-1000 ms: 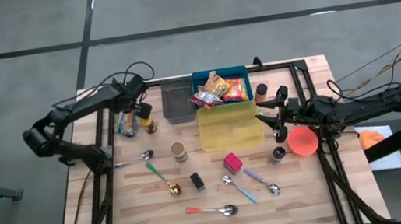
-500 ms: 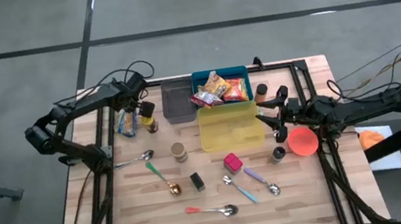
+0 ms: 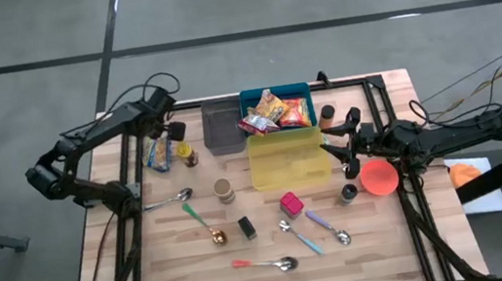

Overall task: Pick & Place Food Item
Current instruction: Put the blue noodle pack into the blue bin

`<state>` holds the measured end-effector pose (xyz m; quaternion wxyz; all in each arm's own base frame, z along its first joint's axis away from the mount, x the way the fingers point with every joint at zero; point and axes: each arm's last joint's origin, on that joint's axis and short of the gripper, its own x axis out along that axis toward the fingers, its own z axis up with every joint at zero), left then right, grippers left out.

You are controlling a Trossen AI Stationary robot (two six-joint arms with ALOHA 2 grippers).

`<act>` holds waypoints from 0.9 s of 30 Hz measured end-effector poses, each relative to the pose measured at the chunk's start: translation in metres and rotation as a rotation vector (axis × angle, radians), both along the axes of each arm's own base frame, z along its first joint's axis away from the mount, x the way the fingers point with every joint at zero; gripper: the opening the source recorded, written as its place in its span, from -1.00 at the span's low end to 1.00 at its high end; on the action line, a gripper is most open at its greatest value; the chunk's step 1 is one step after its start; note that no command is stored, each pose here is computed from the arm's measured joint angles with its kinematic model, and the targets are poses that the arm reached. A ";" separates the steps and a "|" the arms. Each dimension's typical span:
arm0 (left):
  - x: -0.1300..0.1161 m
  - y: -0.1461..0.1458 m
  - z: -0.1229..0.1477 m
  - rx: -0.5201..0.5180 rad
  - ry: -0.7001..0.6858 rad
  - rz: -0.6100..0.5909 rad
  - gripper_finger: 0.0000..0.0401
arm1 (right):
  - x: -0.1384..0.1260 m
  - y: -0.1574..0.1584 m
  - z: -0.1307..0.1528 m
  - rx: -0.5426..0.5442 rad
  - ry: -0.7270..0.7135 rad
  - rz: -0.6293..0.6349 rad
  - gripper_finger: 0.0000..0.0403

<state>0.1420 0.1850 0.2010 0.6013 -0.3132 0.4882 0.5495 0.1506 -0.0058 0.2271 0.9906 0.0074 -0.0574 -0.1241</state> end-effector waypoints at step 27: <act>-0.012 -0.007 -0.035 -0.054 -0.047 -0.017 0.22 | 0.000 0.000 0.000 0.000 0.000 0.000 0.01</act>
